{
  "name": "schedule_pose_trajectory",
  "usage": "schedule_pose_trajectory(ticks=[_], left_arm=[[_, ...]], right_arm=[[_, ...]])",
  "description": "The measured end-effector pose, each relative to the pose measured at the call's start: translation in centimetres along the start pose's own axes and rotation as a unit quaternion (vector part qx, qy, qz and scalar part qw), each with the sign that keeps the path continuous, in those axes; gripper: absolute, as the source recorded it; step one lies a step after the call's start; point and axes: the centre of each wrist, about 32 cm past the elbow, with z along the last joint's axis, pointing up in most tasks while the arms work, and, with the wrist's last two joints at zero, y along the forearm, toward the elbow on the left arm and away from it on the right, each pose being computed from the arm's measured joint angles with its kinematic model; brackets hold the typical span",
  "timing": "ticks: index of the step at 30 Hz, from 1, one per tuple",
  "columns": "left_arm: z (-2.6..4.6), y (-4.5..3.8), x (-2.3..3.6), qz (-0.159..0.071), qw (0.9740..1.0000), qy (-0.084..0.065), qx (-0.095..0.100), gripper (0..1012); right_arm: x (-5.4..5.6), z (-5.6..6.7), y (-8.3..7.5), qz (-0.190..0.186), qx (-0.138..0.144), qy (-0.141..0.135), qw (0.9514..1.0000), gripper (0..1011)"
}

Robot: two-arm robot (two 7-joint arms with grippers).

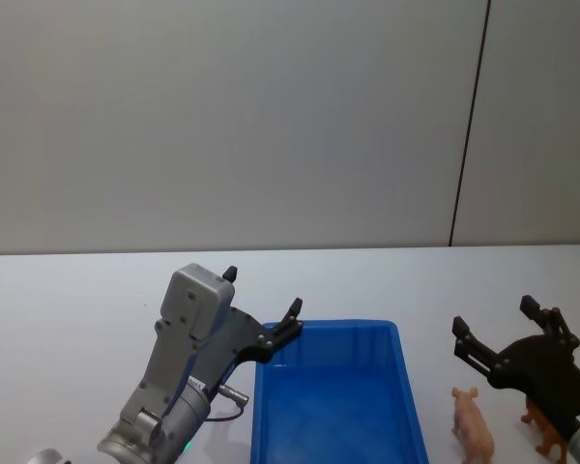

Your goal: Pick up the two dolls from the table and place them into the box.

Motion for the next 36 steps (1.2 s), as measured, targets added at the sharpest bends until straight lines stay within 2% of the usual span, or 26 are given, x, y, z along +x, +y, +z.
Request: schedule_pose_trajectory(ticks=[36], left_arm=[[0.0,0.0,0.0,0.0,1.0,0.0,0.0,1001]], right_arm=[[0.0,0.0,0.0,0.0,0.0,0.0,1.0,1001]])
